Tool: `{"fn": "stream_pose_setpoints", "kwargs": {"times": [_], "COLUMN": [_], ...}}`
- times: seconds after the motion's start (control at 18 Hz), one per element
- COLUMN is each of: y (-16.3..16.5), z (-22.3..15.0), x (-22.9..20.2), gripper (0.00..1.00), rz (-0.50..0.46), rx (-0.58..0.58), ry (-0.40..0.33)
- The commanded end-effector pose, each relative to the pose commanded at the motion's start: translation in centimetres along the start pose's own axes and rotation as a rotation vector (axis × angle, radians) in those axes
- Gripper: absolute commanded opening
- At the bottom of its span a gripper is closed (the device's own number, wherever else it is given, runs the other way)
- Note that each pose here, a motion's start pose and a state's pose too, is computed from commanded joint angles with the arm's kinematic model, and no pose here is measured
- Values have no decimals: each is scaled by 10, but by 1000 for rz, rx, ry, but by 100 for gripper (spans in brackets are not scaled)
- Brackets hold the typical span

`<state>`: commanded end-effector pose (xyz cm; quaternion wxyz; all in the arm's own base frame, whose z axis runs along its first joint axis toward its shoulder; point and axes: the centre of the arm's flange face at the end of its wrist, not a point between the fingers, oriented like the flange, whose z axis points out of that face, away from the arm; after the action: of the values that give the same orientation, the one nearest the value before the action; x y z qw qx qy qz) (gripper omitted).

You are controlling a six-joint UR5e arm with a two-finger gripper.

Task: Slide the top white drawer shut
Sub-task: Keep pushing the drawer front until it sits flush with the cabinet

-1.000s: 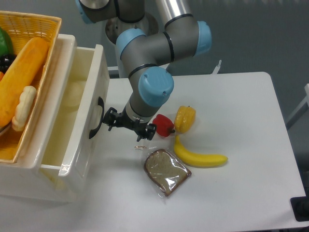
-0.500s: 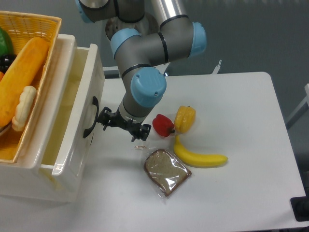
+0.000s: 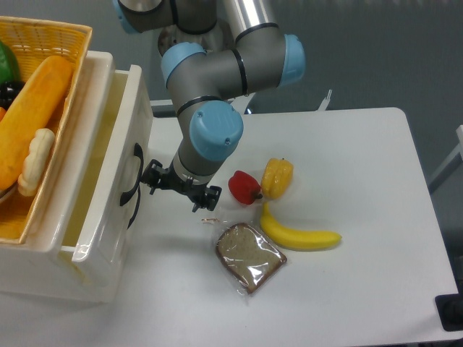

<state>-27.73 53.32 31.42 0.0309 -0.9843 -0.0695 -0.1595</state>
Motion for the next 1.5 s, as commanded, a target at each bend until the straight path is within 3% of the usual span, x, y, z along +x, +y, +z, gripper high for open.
{"fn": "stream_pose_setpoints", "kwargs": {"times": [1.5], "y": [-2], "z": [3], "x": [6], "gripper": [100], "rz": [1], "rx": [28], "ry": [48]}}
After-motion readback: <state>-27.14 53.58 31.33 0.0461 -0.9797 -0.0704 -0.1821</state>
